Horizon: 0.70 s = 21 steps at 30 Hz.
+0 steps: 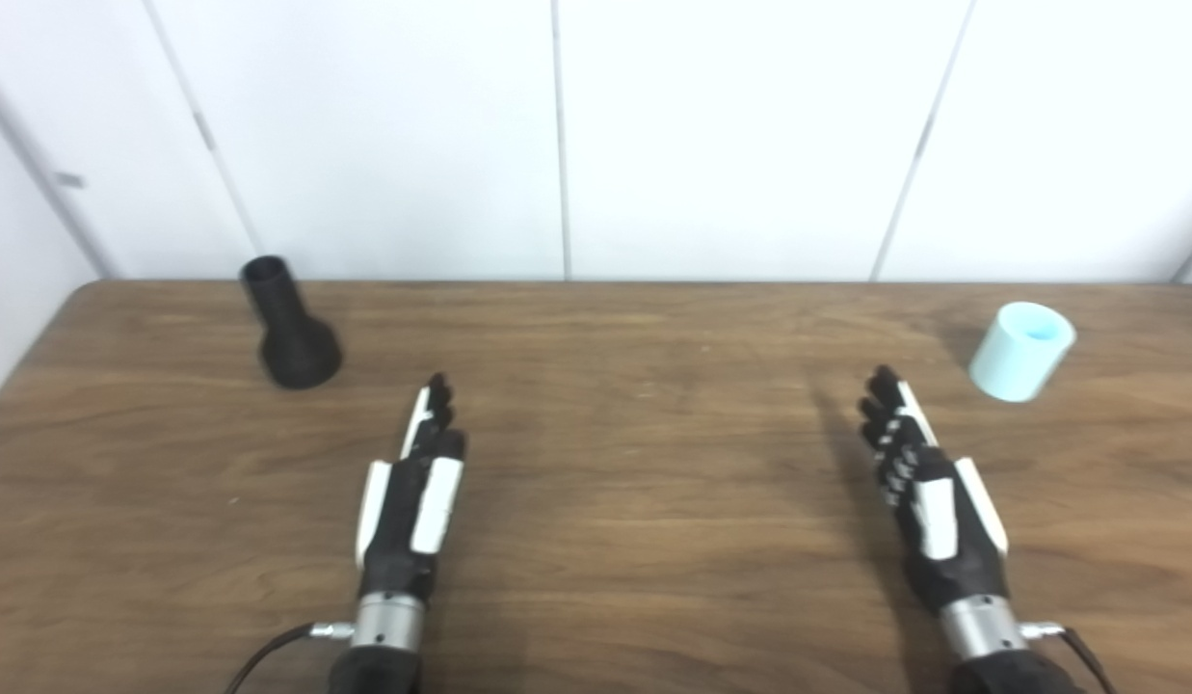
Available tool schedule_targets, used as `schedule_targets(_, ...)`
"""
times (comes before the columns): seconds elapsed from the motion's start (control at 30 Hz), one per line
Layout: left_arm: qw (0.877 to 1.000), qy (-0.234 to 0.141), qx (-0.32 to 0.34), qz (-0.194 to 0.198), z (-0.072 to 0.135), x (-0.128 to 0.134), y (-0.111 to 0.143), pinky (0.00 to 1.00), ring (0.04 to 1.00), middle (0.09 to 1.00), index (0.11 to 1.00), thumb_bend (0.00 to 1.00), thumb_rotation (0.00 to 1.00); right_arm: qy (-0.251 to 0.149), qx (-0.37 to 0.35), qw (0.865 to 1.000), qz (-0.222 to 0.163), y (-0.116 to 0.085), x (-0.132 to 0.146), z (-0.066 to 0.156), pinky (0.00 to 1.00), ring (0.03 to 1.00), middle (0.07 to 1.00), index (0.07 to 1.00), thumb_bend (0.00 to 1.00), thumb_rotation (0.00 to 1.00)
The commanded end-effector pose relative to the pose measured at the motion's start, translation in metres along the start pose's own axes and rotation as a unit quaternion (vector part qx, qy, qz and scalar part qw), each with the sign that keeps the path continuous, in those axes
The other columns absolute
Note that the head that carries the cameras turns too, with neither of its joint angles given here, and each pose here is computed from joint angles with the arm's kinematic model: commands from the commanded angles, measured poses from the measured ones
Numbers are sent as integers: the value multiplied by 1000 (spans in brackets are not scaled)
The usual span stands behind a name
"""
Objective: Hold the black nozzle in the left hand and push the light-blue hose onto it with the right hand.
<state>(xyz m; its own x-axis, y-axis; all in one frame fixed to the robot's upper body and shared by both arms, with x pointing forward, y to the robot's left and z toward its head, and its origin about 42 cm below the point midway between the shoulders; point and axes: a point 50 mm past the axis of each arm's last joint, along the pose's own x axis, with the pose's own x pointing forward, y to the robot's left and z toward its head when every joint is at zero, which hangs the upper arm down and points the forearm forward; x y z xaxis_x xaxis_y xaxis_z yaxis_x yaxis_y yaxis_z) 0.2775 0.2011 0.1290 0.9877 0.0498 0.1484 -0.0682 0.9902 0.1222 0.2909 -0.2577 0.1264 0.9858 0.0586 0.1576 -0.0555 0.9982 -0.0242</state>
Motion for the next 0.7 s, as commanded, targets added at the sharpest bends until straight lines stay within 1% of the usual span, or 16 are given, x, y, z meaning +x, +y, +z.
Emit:
schedule_targets(0.0,1000,-2,-6,0,-8,-4,-13,1000,1000,1000,1000,844,1000,-2,-1,1000,-4,-12,-7,-11,1000,1000,1000,1000,709,1000)
schedule_targets(0.13,1000,-4,-14,2,-11,-5,-21,1000,1000,1000,1000,838,1000,-3,1,1000,-3,-21,-9,-19,1000,1000,1000,1000,696,1000)
schedule_targets(0.27,1000,-8,-20,7,-13,-5,-21,1000,1000,1000,1000,823,1000,-3,3,1000,-2,-24,-10,-25,1000,1000,1000,1000,694,1000)
schedule_targets(0.33,1000,-10,-22,12,-14,-3,-16,1000,1000,1000,1000,817,1000,-4,0,1000,-2,-26,-11,-27,1000,1000,1000,1000,700,1000)
schedule_targets(0.43,999,-17,-18,28,-15,3,-2,1000,1000,1000,1000,812,1000,-6,0,1000,-3,-26,-12,-30,1000,1000,1000,1000,710,1000)
schedule_targets(0.53,998,-28,-8,56,-14,8,15,1000,1000,1000,1000,831,999,-8,-2,1000,-3,-23,-13,-32,1000,1000,1000,1000,715,1000)
schedule_targets(0.6,996,-38,-5,77,-12,9,24,1000,1000,1000,1000,845,900,-8,-4,1000,-2,-21,-14,-33,1000,1000,1000,1000,718,1000)
schedule_targets(0.63,994,-53,5,93,-9,9,30,1000,1000,1000,1000,848,875,-8,-5,1000,-2,-21,-14,-33,1000,1000,1000,1000,719,1000)
schedule_targets(0.67,992,-69,19,108,-6,10,35,1000,1000,1000,1000,825,800,-7,-6,1000,-3,-21,-15,-34,1000,1000,1000,1000,720,1000)
